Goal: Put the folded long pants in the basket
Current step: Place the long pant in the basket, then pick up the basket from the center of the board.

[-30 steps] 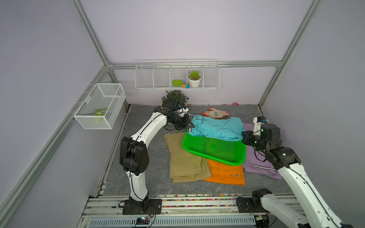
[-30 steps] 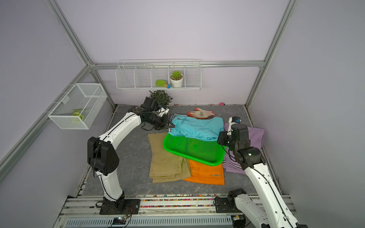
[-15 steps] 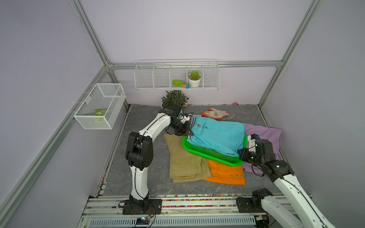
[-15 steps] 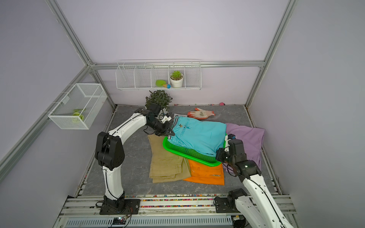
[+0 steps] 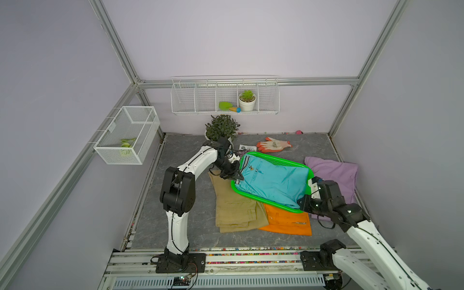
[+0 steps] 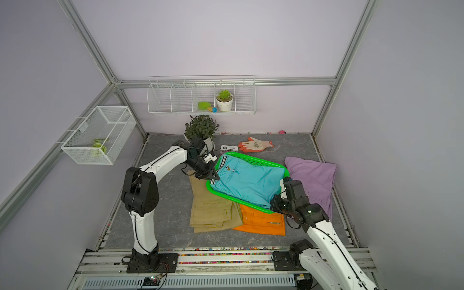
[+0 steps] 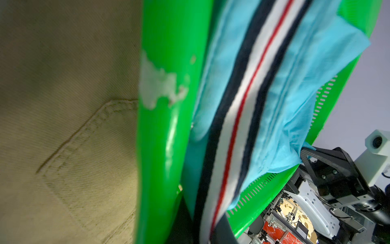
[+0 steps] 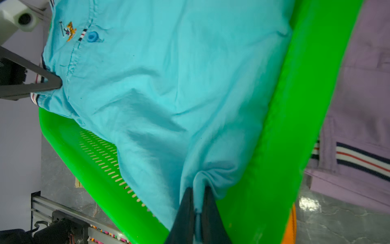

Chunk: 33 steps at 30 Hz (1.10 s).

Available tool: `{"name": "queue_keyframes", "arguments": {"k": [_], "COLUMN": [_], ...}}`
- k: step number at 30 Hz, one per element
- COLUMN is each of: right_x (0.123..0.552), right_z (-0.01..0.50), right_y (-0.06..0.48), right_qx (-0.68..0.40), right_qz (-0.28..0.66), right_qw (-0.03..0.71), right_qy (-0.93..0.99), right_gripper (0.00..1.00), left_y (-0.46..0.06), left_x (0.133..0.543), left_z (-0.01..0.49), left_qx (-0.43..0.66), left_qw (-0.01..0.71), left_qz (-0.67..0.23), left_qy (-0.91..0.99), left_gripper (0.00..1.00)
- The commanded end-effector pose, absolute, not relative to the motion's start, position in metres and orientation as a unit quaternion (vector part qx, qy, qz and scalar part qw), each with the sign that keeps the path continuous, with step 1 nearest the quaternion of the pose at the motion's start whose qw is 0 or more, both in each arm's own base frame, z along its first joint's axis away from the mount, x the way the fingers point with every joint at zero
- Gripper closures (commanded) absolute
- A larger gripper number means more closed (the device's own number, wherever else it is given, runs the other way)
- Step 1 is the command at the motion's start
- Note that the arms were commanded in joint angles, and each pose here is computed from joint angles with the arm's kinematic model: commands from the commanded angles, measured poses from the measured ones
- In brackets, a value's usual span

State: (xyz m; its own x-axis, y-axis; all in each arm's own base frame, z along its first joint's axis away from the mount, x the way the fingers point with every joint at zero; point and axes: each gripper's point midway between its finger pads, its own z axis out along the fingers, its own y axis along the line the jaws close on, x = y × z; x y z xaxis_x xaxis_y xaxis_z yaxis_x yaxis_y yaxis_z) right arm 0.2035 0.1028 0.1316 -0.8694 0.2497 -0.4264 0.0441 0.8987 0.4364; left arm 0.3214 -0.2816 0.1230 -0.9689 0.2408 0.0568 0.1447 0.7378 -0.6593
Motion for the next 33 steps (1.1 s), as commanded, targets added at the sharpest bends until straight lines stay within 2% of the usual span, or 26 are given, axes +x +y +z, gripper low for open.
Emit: {"name": "queue_keyframes", "arguments": {"k": [1, 2, 3, 5, 10, 13, 16, 17, 22, 29, 31, 33], "right_x": [0.188, 0.186, 0.187, 0.189, 0.198, 0.203, 0.215, 0.219, 0.241, 0.270, 0.274, 0.277], "right_z": [0.112, 0.110, 0.109, 0.109, 0.115, 0.125, 0.145, 0.154, 0.177, 0.171, 0.176, 0.176], "right_y": [0.097, 0.096, 0.096, 0.093, 0.090, 0.088, 0.086, 0.084, 0.071, 0.053, 0.046, 0.040], "right_qx": [0.093, 0.096, 0.097, 0.100, 0.095, 0.086, 0.073, 0.073, 0.071, 0.107, 0.106, 0.111], "right_qz": [0.179, 0.175, 0.172, 0.164, 0.154, 0.143, 0.136, 0.133, 0.094, 0.056, 0.037, 0.024], "right_qw": [0.200, 0.196, 0.196, 0.201, 0.222, 0.233, 0.267, 0.280, 0.308, 0.270, 0.281, 0.287], "right_qy": [0.959, 0.960, 0.961, 0.961, 0.958, 0.958, 0.951, 0.948, 0.944, 0.955, 0.953, 0.951], "right_gripper": [1.00, 0.98, 0.91, 0.84, 0.81, 0.62, 0.46, 0.42, 0.39, 0.39, 0.36, 0.30], "left_y": [-0.269, -0.269, -0.269, -0.268, -0.268, -0.266, -0.263, -0.262, -0.255, -0.252, -0.248, -0.242], "left_x": [0.326, 0.326, 0.326, 0.328, 0.328, 0.327, 0.327, 0.328, 0.333, 0.336, 0.338, 0.343], "left_z": [0.108, 0.109, 0.111, 0.111, 0.109, 0.116, 0.129, 0.134, 0.154, 0.192, 0.198, 0.197], "left_qx": [-0.094, -0.095, -0.097, -0.097, -0.096, -0.104, -0.112, -0.113, -0.112, -0.117, -0.122, -0.124], "left_qw": [0.072, 0.071, 0.069, 0.066, 0.070, 0.065, 0.053, 0.047, 0.016, -0.037, -0.056, -0.073], "left_qz": [0.314, 0.315, 0.316, 0.313, 0.311, 0.305, 0.300, 0.297, 0.279, 0.282, 0.273, 0.253], "left_qy": [-0.942, -0.942, -0.941, -0.943, -0.943, -0.945, -0.946, -0.947, -0.954, -0.951, -0.952, -0.957], "left_gripper": [1.00, 1.00, 0.99, 0.88, 0.81, 0.71, 0.48, 0.45, 0.43, 0.42, 0.41, 0.36]}}
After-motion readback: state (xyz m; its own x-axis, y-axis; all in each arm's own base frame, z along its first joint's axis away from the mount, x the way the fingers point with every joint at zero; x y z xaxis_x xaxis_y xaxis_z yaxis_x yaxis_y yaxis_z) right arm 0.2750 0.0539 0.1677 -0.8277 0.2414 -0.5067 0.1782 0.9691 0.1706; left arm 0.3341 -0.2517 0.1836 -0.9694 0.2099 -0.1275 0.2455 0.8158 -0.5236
